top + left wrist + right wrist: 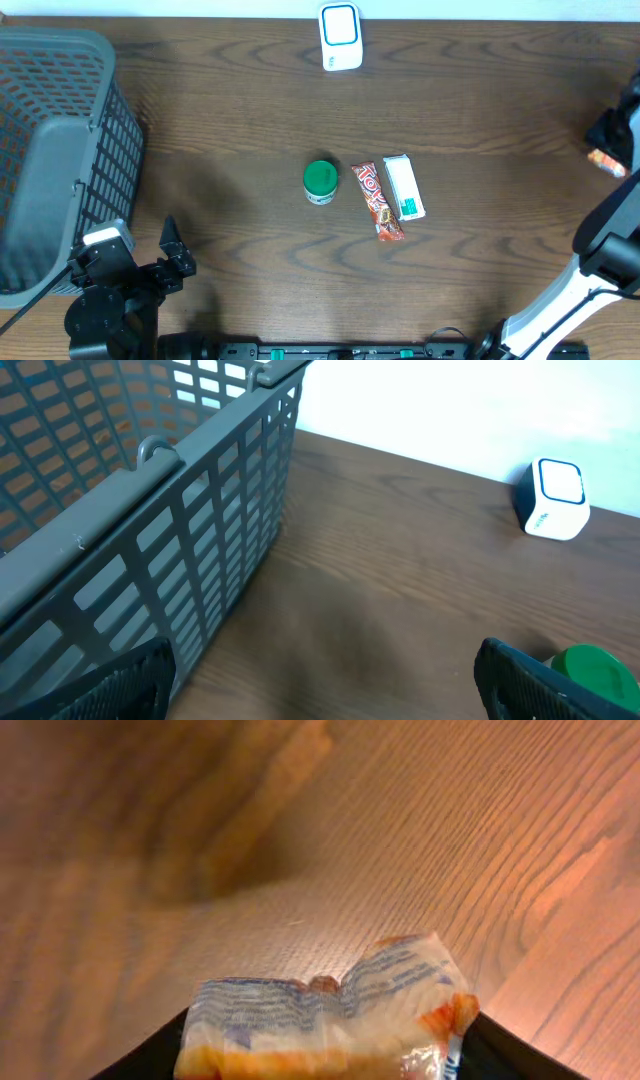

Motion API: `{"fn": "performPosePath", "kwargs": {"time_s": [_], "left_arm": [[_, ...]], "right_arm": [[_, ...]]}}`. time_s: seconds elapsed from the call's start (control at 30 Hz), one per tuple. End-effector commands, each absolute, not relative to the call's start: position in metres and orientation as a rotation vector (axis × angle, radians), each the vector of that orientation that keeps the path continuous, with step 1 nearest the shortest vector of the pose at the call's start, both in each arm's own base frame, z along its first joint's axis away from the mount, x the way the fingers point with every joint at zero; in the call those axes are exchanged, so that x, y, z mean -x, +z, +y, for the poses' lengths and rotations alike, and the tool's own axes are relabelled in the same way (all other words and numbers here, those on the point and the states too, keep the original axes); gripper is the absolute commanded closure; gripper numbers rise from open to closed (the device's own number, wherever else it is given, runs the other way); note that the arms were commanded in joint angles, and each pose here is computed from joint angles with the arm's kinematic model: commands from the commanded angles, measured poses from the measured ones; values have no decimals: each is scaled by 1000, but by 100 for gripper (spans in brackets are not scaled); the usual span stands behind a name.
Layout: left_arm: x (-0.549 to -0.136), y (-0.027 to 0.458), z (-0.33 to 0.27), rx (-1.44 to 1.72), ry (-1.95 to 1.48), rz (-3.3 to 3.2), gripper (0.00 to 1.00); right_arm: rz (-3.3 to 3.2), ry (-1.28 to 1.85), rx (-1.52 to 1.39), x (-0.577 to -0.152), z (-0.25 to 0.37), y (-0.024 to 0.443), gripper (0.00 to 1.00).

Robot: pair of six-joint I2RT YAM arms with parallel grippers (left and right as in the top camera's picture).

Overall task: Scan the item barcode
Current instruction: 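Carry the Kleenex pack to the right table edge and release, then move the right gripper back over the white Panadol box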

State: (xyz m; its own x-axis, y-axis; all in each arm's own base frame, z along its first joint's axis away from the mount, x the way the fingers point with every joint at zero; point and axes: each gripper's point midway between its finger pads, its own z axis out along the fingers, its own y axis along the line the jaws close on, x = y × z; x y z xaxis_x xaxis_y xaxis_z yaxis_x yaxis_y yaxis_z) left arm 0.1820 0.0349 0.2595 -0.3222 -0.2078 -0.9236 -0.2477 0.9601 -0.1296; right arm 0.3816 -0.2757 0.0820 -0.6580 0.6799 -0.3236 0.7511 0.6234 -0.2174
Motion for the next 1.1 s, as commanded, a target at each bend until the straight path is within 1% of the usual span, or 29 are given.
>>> {"fn": "performPosePath", "kwargs": {"time_s": [0.0,0.1,0.13,0.2,0.23,0.3,0.33,0.47,0.53,0.63,0.8,0.93,1.0,1.07], "left_arm": [[-182,260,37,344,49,1907,4],[-182,260,37,344,49,1907,4],[-182,260,37,344,49,1907,4],[-182,260,37,344,49,1907,4],[-182,260,37,344,49,1907,4],[-182,260,37,344,49,1907,4],[-182,260,37,344,49,1907,4],[-182,260,37,344,49,1907,4],[-182,260,37,344,49,1907,4],[-182,260,37,344,49,1907,4],[-182,260,37,344,49,1907,4],[-182,260,37,344,49,1907,4],[-182,260,37,344,49,1907,4],[-182,260,37,344,49,1907,4]], "right_arm": [[2639,-458,-1233,-373,-281,72,36],[2634,-459,-1255,-368,-287,72,34],[2633,-460,-1260,-367,-288,72,30],[2632,-448,-1261,-367,-287,74,18],[2630,-423,-1256,-369,-284,76,2],[2619,-345,-1235,-377,-276,84,1],[2600,-257,-1199,-389,-265,95,1],[2544,-100,-1075,-415,-230,134,1],[2526,-24,-985,-428,-203,155,1],[2541,78,-834,-444,-150,174,1],[2686,207,-600,-449,-47,168,1],[2829,381,-395,-434,40,153,1],[2890,393,-306,-423,72,146,1],[2938,339,-204,-414,99,137,1]]}}
